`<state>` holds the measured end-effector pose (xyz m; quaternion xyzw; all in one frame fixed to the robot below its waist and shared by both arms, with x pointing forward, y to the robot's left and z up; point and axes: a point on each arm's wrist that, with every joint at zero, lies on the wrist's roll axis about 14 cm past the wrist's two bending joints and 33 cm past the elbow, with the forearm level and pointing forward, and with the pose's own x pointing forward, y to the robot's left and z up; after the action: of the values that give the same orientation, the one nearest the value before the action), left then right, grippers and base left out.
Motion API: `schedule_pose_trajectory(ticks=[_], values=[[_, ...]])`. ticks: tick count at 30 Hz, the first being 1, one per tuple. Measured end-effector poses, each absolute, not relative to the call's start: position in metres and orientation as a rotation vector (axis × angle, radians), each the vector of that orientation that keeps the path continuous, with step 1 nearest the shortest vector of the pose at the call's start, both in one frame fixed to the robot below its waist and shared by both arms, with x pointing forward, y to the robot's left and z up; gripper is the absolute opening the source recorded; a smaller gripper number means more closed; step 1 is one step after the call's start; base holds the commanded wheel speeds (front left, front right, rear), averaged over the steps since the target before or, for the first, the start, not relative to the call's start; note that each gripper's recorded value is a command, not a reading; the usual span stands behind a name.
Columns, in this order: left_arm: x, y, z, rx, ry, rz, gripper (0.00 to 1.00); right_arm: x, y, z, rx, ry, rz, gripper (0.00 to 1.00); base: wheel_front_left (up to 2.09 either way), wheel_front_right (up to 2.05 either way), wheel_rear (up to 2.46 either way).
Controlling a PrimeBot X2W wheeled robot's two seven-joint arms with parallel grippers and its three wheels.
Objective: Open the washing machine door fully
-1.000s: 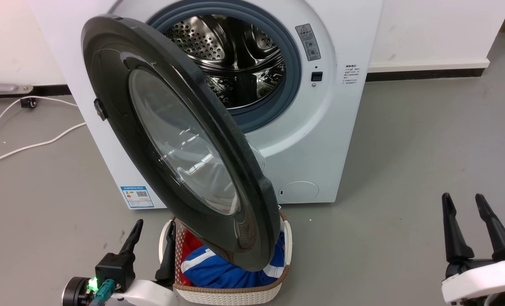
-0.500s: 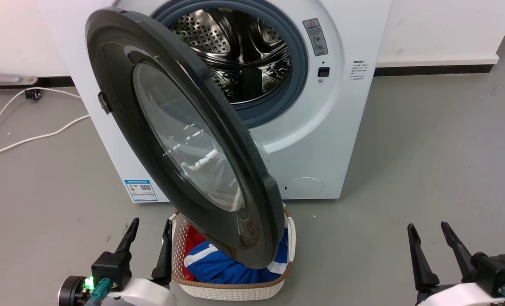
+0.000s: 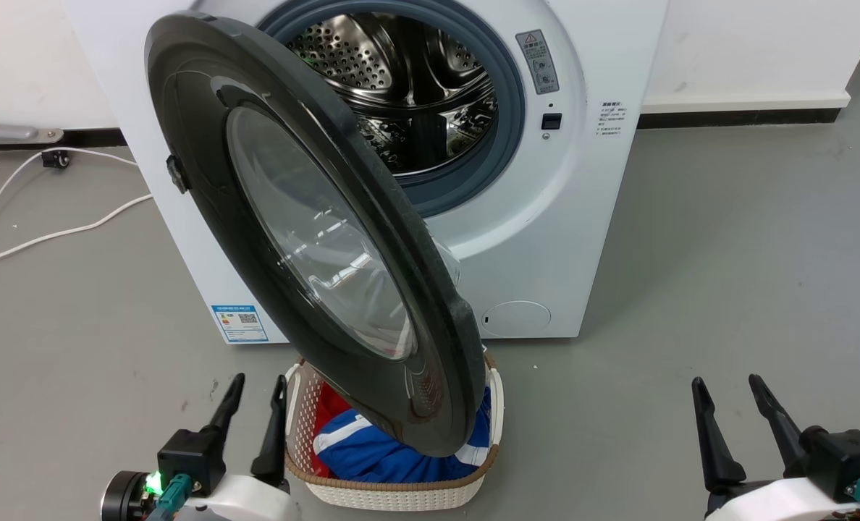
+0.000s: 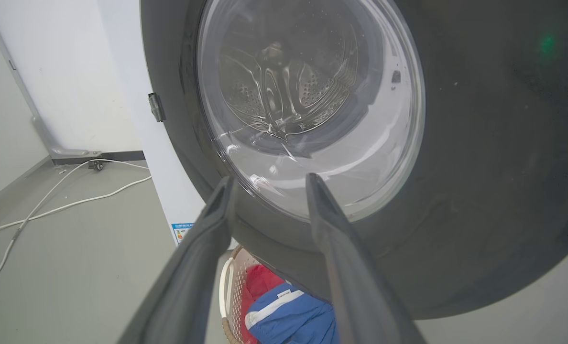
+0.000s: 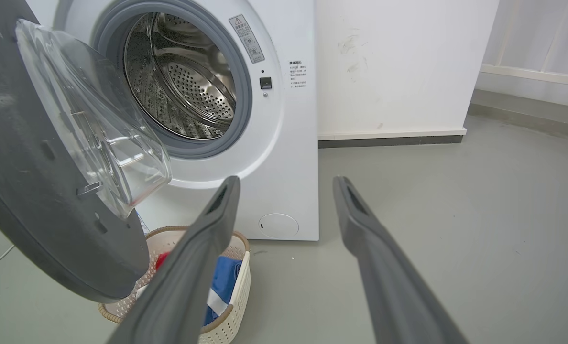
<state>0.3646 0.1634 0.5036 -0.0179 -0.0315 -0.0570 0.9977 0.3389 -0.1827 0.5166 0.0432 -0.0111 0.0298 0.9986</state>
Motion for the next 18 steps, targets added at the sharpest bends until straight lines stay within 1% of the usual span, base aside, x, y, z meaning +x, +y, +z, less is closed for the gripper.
schedule_pose_trajectory(ticks=[6, 10, 15, 16, 18], values=[[0.364, 0.163, 0.504, -0.034, -0.063, -0.119, 0.0, 0.34, -0.181, 0.519, 0.086, -0.032, 0.064, 1.0, 0.0, 0.0, 0.0], [0.366, 0.163, 0.515, -0.032, -0.1, -0.114, 0.0, 0.341, -0.18, 0.52, 0.086, -0.034, 0.069, 1.0, 0.0, 0.0, 0.0], [0.373, 0.161, 0.563, -0.024, -0.246, -0.118, 0.0, 0.343, -0.179, 0.521, 0.084, -0.035, 0.074, 1.0, 0.0, 0.0, 0.0], [0.374, 0.157, 0.6, -0.016, -0.358, -0.129, 0.0, 0.345, -0.178, 0.521, 0.084, -0.036, 0.075, 1.0, 0.0, 0.0, 0.0], [0.374, 0.153, 0.628, -0.013, -0.443, -0.138, 0.0, 0.345, -0.178, 0.522, 0.083, -0.038, 0.076, 1.0, 0.0, 0.0, 0.0]])
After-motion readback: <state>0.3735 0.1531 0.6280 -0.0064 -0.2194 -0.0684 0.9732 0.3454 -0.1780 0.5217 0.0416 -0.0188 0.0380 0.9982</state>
